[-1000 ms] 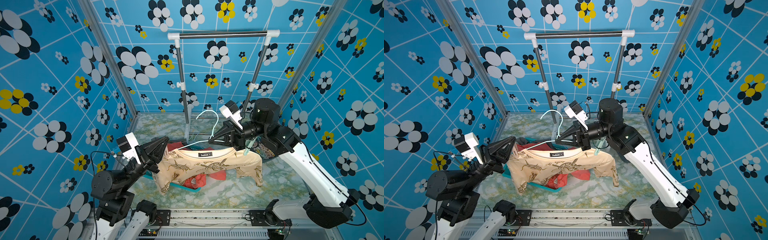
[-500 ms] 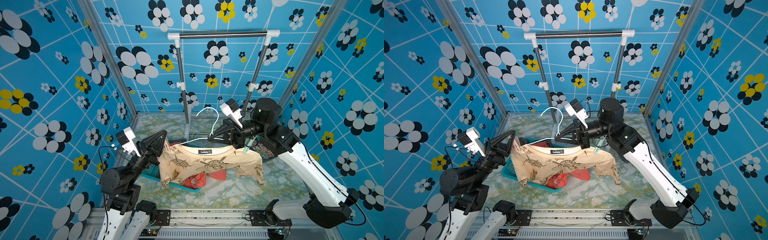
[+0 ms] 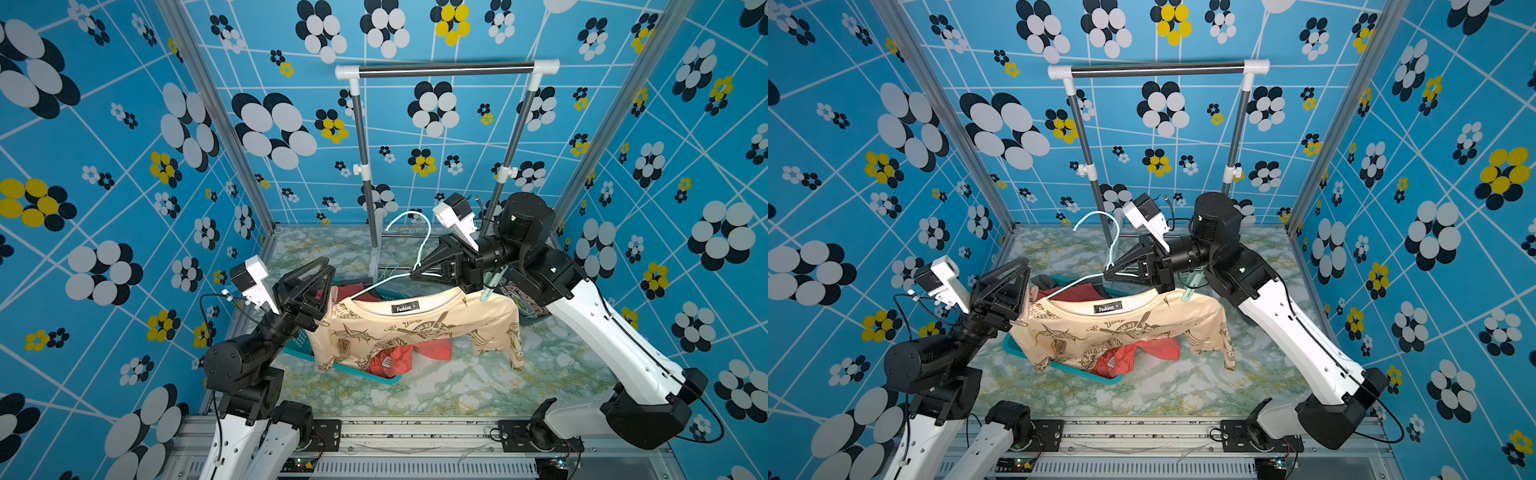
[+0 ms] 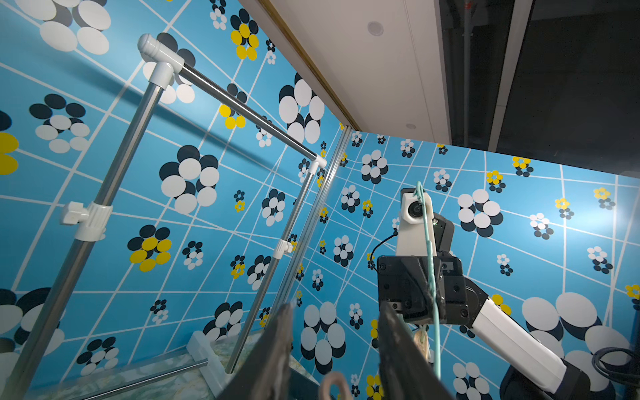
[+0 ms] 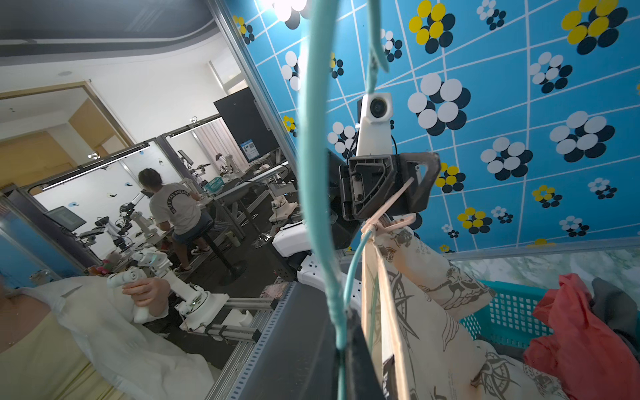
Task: Use clothespins to secure the t-shirt on both sides of the hanger
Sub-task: Adjust the clothespin on the hanger.
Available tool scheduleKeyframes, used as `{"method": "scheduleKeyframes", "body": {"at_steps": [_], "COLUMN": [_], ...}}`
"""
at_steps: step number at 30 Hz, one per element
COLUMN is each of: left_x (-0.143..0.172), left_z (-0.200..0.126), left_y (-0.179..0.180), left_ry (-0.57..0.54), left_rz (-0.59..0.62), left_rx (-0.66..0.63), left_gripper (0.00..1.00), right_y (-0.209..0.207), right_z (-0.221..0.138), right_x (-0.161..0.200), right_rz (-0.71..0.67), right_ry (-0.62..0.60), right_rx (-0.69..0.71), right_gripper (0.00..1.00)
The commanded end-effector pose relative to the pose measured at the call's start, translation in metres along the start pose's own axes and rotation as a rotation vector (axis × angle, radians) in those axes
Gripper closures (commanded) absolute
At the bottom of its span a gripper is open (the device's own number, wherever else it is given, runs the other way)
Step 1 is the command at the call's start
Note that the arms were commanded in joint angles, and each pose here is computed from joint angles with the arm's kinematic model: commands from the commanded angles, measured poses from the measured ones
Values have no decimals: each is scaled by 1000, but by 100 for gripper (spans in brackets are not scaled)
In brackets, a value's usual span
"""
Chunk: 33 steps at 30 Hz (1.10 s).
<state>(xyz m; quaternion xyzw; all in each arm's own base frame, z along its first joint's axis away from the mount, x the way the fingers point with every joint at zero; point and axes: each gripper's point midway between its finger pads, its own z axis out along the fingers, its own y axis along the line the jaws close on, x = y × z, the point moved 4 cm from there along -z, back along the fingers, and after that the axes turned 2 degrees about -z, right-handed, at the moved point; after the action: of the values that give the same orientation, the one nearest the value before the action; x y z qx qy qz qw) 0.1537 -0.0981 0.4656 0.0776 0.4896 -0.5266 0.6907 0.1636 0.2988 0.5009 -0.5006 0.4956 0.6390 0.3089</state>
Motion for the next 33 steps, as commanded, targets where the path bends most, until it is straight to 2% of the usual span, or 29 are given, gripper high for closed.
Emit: {"method": "scheduleKeyframes", "body": {"at_steps": [1, 3, 7, 11, 15, 21, 30, 33], "left_x": [11, 5, -11, -22, -23, -21, -23, -30], "left_z": [-5, -5, 0, 7, 10, 1, -10, -10], "left_y": [8, 7, 6, -3, -10, -16, -7, 2], "left_ry": [46, 50, 54, 44, 68, 124, 142, 150], "left_rz": [21, 68, 160, 189, 189, 236, 272, 297], "left_rx": [-44, -81, -157, -126, -99, -128, -260, -352], "left_gripper": [30, 20, 15, 5, 4, 1, 1, 1], "right_y": [34, 36, 34, 27, 23, 17, -2, -9], "right_z": [-2, -2, -4, -3, -2, -4, -2, -1], "right_x": [-29, -28, -22, -17, -14, -13, -18, -16], "right_rz": [-177, -182, -174, -148, -136, -141, -112, -95], "right_ry": [-41, -38, -14, -2, 6, 30, 41, 50], "right_rx": [-93, -90, -48, -31, -22, 24, 56, 61], "right_gripper": [100, 100, 100, 100, 100, 100, 100, 100]}}
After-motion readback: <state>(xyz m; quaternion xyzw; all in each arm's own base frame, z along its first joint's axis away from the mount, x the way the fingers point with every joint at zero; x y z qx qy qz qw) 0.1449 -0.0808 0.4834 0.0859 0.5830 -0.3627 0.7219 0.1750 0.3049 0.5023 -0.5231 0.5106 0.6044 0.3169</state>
